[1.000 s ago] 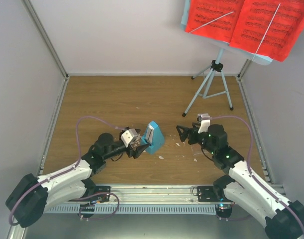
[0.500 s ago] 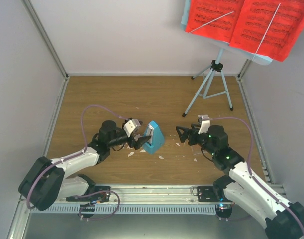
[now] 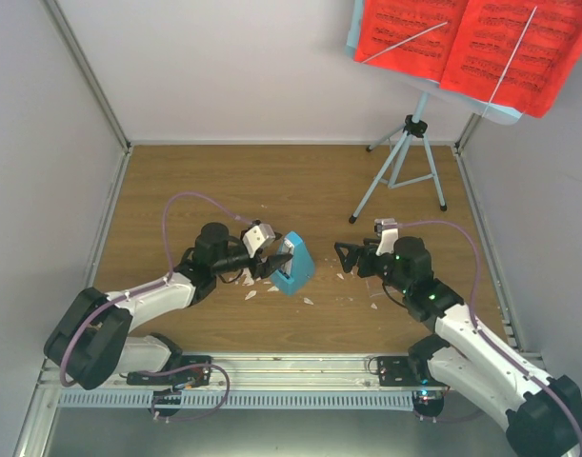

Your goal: Pack up the instrument practice props

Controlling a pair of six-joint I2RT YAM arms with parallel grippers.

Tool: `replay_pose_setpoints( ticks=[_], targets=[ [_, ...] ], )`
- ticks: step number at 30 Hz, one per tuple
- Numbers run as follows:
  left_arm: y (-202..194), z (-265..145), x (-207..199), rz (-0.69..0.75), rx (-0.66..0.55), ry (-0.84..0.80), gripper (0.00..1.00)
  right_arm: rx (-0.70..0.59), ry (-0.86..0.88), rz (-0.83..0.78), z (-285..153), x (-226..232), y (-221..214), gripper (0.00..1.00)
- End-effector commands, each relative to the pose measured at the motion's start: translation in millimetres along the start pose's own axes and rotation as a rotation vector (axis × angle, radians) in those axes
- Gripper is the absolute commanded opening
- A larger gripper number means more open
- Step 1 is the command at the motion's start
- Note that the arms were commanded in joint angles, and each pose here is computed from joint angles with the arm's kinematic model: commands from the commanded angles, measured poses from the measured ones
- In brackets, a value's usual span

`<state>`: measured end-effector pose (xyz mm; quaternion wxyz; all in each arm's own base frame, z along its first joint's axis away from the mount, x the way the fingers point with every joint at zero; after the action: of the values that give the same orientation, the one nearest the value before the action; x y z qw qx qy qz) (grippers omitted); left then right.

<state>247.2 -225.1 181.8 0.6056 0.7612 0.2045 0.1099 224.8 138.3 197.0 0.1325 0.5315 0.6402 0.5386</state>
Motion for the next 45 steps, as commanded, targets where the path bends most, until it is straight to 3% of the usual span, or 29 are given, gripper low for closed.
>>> replay_pose_setpoints(
  ticks=[1,10,21,24,29,31,37,41,45],
  targets=[
    [11,2,2,0.039,-0.036,-0.008,0.64,-0.044,0.021,-0.008,-3,5,14,1.00],
    [9,4,1,0.025,-0.019,-0.027,0.47,-0.027,0.006,0.003,-2,1,6,0.99],
    [4,7,2,0.016,0.005,-0.034,0.40,-0.026,0.008,-0.003,-2,2,7,1.00],
    [6,6,3,0.014,0.002,-0.029,0.45,-0.028,0.008,-0.003,-3,2,8,1.00],
    [13,-1,4,-0.021,-0.019,0.017,0.80,-0.037,0.004,0.003,-5,3,11,1.00],
    [17,-9,4,-0.062,-0.042,0.056,0.87,-0.041,0.000,0.011,-6,3,13,1.00],
    [18,-42,10,-0.246,-0.076,0.214,0.87,0.001,-0.048,0.064,-6,-2,9,1.00],
    [-5,-53,10,-0.468,-0.008,0.137,0.83,0.084,0.005,0.128,3,-2,-14,0.98],
    [-15,-59,-2,-0.535,-0.018,0.039,0.79,0.163,0.121,0.216,16,2,-43,0.84]
  ],
)
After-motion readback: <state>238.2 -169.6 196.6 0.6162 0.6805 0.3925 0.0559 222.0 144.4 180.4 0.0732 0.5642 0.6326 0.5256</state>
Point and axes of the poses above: each gripper's point midway between its finger pads, its own z axis out along the fingers, its own x axis along the line the jaws close on, y = z × x, the point moved 5 cm from there along -z, back along the fingers, and after that the axes turned 3 degrees about -z, right-handed, at the moved point
